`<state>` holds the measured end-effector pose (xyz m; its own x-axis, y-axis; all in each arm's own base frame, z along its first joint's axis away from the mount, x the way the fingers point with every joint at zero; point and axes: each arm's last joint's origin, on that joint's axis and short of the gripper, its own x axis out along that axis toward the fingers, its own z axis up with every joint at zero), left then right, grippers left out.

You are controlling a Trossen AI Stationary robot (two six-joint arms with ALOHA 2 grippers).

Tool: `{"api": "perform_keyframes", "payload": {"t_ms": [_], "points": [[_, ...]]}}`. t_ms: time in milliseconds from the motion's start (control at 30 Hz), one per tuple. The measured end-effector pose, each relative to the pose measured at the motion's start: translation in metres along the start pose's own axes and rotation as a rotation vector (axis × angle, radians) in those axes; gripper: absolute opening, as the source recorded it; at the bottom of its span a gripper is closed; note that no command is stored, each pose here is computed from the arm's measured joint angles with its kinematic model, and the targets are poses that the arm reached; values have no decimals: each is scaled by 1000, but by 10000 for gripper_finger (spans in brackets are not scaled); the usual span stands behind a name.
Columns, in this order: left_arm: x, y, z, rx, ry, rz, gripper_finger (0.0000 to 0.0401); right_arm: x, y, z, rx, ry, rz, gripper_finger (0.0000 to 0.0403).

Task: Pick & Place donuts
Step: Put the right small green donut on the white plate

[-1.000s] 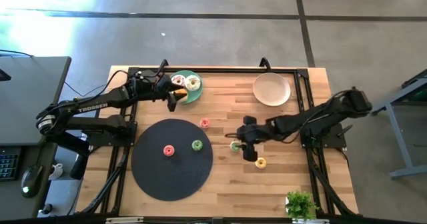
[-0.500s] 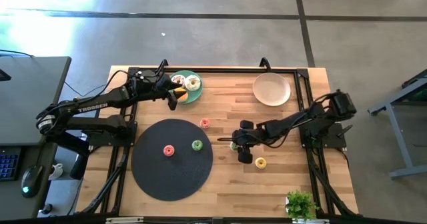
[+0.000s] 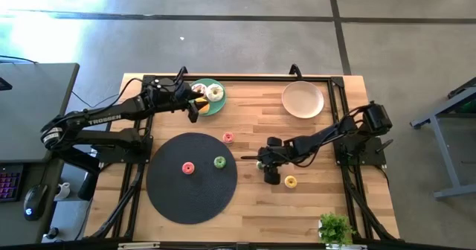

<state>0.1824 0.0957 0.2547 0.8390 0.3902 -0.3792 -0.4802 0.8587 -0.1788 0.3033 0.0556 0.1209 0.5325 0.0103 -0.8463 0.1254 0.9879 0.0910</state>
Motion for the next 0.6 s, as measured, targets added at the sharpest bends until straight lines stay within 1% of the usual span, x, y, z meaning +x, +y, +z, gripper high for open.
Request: {"api": "perform_keyframes", "payload": {"t_ms": [100,200,333,467,600], "points": [[3,1,-2,-17,21,4,207,1,0,0,31,0,-7,200],[7,1,-5,-18,42,8,207,-1,0,0,46,1,8,179],[11,2,-7,-18,63,21,207,-2,1,1,46,7,41,136],[13,2,-8,-22,69,23,207,-8,2,5,44,4,47,90],[13,2,-7,-70,59,0,207,-34,-4,23,71,-2,68,48]]}}
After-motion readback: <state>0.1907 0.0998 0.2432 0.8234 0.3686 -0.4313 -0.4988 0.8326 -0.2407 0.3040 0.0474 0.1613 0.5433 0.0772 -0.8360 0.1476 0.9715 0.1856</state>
